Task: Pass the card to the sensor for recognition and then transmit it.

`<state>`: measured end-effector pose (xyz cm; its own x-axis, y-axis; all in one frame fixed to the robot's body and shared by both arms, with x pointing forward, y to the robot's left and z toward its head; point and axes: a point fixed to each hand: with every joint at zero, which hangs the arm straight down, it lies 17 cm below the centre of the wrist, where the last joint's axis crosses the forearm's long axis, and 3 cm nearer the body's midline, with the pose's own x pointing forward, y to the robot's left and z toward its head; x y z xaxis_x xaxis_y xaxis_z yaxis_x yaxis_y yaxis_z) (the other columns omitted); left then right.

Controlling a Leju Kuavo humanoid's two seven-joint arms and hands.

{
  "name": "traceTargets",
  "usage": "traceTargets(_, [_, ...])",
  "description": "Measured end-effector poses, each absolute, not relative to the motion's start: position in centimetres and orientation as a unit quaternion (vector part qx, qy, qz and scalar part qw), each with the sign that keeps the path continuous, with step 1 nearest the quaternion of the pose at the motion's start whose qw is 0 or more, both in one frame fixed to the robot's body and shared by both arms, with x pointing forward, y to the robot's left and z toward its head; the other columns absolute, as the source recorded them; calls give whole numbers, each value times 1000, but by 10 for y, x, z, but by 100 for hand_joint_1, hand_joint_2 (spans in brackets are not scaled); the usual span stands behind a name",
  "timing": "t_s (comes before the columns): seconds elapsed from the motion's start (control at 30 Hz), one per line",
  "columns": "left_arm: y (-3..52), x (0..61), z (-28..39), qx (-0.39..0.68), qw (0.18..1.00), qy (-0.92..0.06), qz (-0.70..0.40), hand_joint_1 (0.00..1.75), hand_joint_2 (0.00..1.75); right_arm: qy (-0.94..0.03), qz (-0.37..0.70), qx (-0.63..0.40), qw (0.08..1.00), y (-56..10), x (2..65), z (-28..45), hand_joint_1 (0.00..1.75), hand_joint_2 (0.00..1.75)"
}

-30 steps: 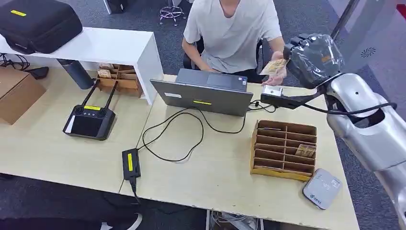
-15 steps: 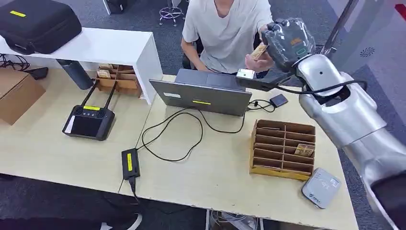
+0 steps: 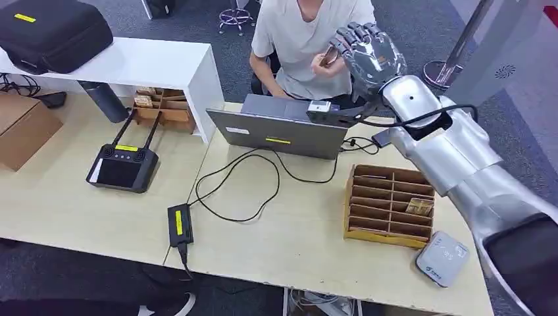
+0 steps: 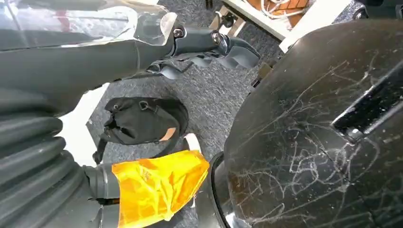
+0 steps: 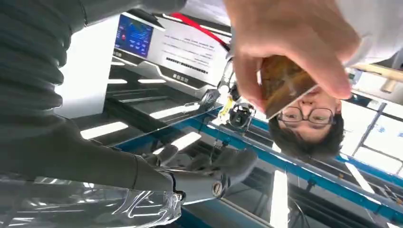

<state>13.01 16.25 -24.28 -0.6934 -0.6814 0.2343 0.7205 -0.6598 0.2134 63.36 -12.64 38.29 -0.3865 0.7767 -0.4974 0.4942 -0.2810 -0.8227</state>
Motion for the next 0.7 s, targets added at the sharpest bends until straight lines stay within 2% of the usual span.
traceTargets(0.43, [162,135,-244,-54,389,-153,-907,0,175,-583,592,-543,120,-127,635,379,0,175])
traceTargets(0.7, [164,135,-245,-44,398,-148,-904,0,175,-545,602,-562,158,-147,646,372,0,175])
